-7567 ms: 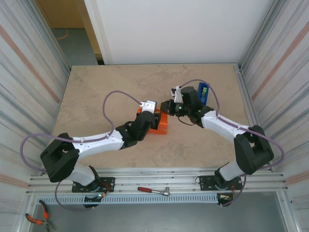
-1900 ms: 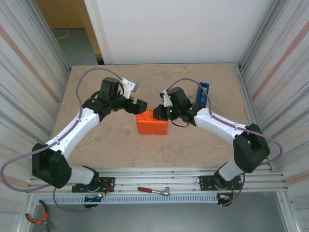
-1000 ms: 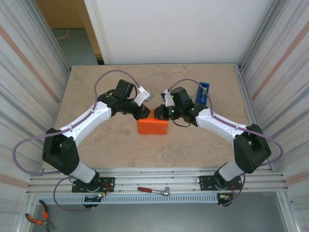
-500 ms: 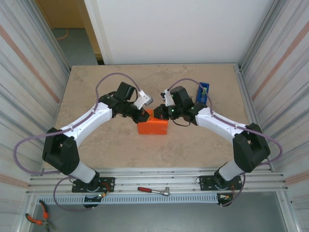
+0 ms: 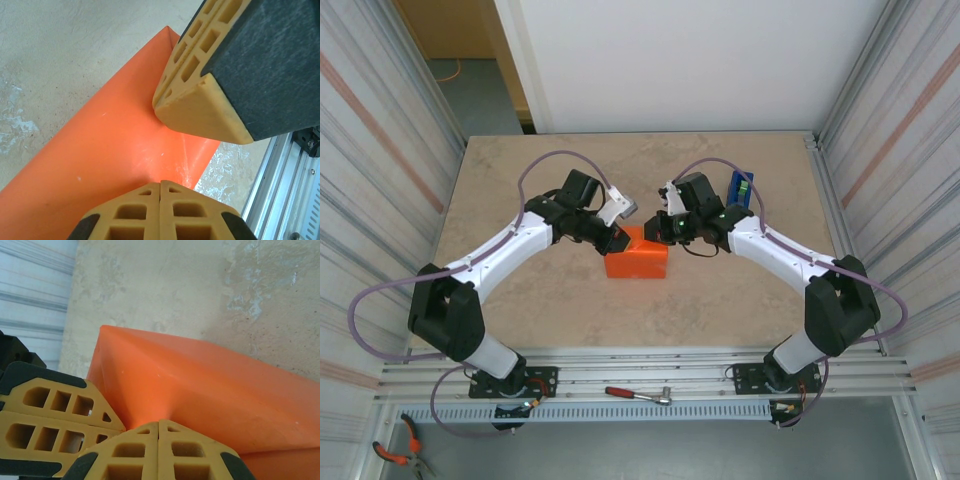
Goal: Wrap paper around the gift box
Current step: Fold the wrapping paper for the gift box.
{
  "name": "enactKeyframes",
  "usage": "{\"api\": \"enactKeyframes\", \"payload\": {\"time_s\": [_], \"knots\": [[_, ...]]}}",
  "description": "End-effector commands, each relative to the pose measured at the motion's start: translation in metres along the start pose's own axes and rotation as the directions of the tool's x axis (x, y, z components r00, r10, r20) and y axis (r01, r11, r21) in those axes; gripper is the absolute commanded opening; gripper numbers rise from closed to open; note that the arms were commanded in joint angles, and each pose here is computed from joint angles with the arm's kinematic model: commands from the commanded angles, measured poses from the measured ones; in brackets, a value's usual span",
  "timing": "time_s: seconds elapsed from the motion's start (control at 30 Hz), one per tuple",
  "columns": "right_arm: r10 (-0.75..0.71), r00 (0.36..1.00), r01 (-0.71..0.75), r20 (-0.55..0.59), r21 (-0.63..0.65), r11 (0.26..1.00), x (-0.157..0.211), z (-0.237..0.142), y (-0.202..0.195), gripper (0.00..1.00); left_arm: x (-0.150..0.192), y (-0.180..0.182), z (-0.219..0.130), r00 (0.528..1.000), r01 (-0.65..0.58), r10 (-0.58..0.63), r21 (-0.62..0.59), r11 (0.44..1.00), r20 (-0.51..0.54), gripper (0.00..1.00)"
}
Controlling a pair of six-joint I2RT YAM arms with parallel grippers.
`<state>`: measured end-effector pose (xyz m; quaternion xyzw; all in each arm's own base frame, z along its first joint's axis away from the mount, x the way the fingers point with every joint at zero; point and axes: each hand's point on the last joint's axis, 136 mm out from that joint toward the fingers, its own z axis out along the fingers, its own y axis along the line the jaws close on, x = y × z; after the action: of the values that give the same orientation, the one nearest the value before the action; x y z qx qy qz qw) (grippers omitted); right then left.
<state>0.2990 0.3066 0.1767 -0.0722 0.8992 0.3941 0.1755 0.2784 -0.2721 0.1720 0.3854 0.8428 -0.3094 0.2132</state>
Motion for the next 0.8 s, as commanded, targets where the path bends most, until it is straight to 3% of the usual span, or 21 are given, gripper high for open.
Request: {"api": "enactKeyframes", "payload": {"time_s": [0.0, 0.43, 0.6, 0.77], "knots": [[0.0, 1.0, 0.0, 0.02, -0.01, 1.0, -0.005, -0.008, 0.014, 0.0, 0.026, -0.002, 0.016, 0.995, 0.045, -0.042, 0.027, 0.999, -0.093, 0.02], [-0.012, 1.0, 0.012, -0.026, -0.005, 1.0, 0.015, 0.007, 0.017, 0.0, 0.024, -0.002, 0.014, 0.995, 0.044, -0.041, 0.023, 0.999, -0.09, 0.01], [0.012, 0.998, -0.01, -0.056, 0.03, 0.999, 0.028, 0.014, 0.0, 0.0, 0.0, -0.002, -0.003, 0.999, 0.041, -0.041, 0.028, 0.999, -0.017, 0.02], [0.024, 0.997, -0.02, -0.071, 0.052, 0.998, 0.037, 0.016, -0.011, 0.0, -0.024, -0.002, -0.019, 0.999, 0.011, -0.012, 0.009, 1.0, 0.049, 0.12]]}}
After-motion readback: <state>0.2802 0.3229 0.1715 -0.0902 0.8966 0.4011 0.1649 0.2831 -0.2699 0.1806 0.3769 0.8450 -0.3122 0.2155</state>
